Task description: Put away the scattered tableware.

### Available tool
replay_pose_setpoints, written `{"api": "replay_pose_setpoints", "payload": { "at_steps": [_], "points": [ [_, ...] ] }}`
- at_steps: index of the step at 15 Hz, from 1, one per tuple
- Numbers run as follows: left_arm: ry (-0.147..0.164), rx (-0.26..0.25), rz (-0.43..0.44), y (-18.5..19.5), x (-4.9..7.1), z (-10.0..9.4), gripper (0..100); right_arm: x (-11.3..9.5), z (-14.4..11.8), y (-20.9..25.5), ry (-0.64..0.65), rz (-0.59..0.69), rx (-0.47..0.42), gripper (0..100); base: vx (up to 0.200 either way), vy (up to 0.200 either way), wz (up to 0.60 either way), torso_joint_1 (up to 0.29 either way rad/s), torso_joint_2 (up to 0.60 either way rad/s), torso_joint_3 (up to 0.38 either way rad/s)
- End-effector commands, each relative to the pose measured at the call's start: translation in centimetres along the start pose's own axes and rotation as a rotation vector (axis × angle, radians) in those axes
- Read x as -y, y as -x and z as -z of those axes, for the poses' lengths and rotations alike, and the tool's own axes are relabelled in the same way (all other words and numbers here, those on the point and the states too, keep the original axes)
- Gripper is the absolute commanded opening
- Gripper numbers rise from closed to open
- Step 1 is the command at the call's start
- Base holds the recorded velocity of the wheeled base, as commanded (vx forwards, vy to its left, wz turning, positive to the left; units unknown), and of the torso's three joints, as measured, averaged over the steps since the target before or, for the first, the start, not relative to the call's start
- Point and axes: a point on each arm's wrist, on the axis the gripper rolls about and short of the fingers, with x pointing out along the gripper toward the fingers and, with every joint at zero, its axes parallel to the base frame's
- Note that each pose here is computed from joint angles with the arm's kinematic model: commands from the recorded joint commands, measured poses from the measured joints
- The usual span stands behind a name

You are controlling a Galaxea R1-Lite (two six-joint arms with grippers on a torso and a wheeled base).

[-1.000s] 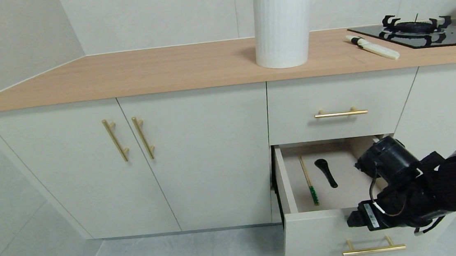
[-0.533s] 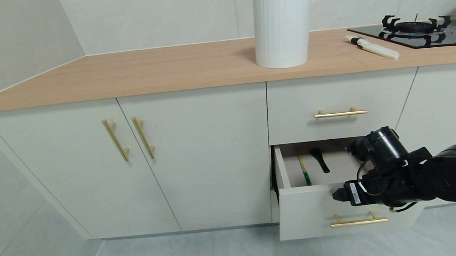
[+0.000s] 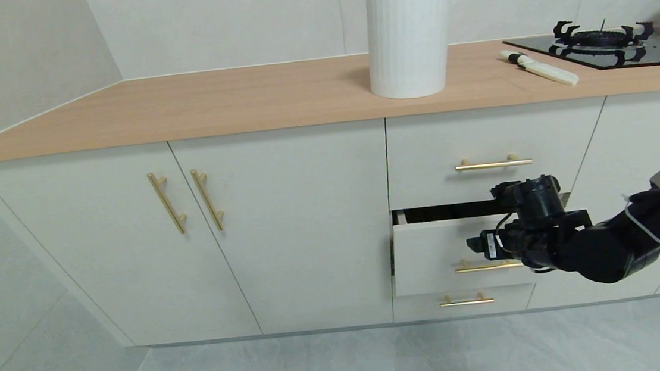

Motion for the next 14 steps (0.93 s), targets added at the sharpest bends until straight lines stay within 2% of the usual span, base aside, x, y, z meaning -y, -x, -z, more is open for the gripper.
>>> {"api": "replay_pose_setpoints", "payload": {
  "at_steps": [1,3,9,14],
  "points": [
    [0.000,-0.001,0.000,0.0,0.0,0.0,100,0.1,1.7,-3.0,-0.013,0.054,0.041,100,0.000,0.000,0.00,0.000,0.00,0.000],
    [0.000,-0.001,0.000,0.0,0.0,0.0,100,-0.1,2.0,-4.2,-0.032,0.074,0.110,100,0.000,0.000,0.00,0.000,0.00,0.000],
    [0.000,-0.001,-0.002,0.0,0.0,0.0,100,0.2,0.8,-7.2,-0.103,0.166,0.276,100,0.000,0.000,0.00,0.000,0.00,0.000],
    [0.000,-0.001,-0.002,0.0,0.0,0.0,100,0.3,0.2,-7.7,-0.125,0.188,0.319,100,0.000,0.000,0.00,0.000,0.00,0.000]
  ]
}}
